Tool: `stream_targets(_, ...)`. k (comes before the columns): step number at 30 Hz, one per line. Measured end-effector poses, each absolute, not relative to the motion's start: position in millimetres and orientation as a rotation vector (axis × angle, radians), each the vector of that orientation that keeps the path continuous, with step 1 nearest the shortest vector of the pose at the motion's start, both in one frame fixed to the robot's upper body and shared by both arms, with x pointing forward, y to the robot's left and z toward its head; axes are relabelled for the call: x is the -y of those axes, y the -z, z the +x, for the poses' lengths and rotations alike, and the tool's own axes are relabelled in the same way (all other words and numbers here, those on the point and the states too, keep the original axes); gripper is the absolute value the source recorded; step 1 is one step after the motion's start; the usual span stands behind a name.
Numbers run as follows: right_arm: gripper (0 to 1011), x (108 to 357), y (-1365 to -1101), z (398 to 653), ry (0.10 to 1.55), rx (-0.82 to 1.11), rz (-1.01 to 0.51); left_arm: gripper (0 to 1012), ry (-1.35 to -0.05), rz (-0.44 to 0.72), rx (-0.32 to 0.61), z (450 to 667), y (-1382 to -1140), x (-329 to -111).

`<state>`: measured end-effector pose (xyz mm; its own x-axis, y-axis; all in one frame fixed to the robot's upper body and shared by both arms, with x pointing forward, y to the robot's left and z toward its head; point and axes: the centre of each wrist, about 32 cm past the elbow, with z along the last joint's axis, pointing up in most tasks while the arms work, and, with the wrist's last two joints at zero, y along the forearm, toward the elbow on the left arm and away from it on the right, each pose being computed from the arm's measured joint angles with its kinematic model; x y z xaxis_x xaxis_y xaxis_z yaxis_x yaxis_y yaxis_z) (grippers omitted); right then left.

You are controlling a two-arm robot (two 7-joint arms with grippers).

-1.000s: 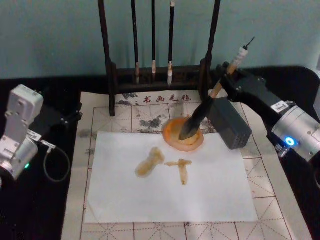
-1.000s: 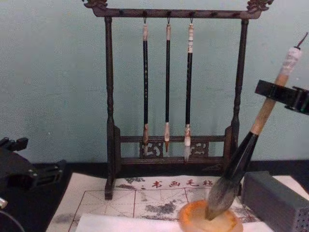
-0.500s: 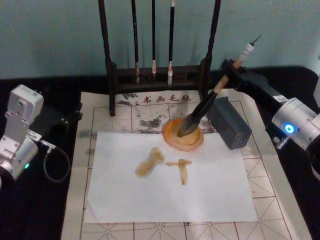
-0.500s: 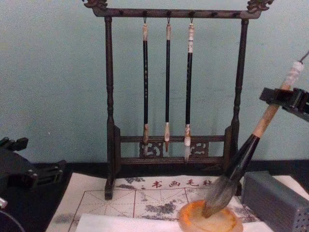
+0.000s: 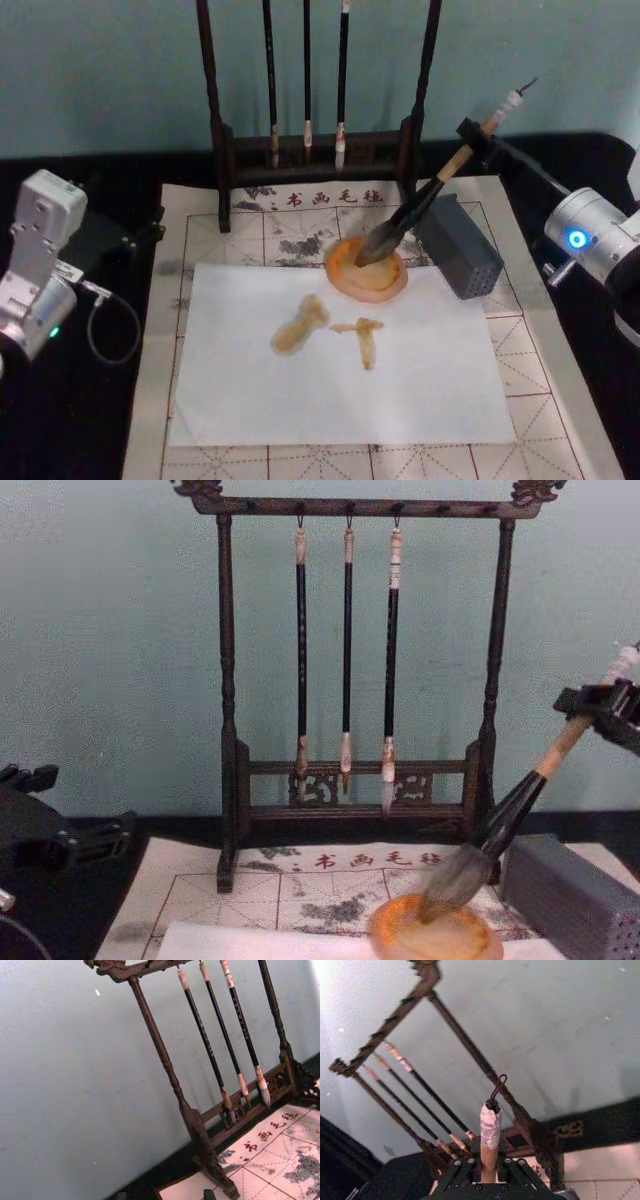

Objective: Pick up the brush from the inkstone, write on the paper, then place the brush back to its original position.

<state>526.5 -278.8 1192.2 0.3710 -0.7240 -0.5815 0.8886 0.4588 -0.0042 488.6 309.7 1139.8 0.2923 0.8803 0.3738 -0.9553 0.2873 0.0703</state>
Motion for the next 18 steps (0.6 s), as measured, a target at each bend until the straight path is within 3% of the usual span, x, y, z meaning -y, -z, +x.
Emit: stream_targets(18,185,274,-1185,539,1.146,-0.734,0.356,1001,-1.248,0.304,0.285,489,-1140,-310)
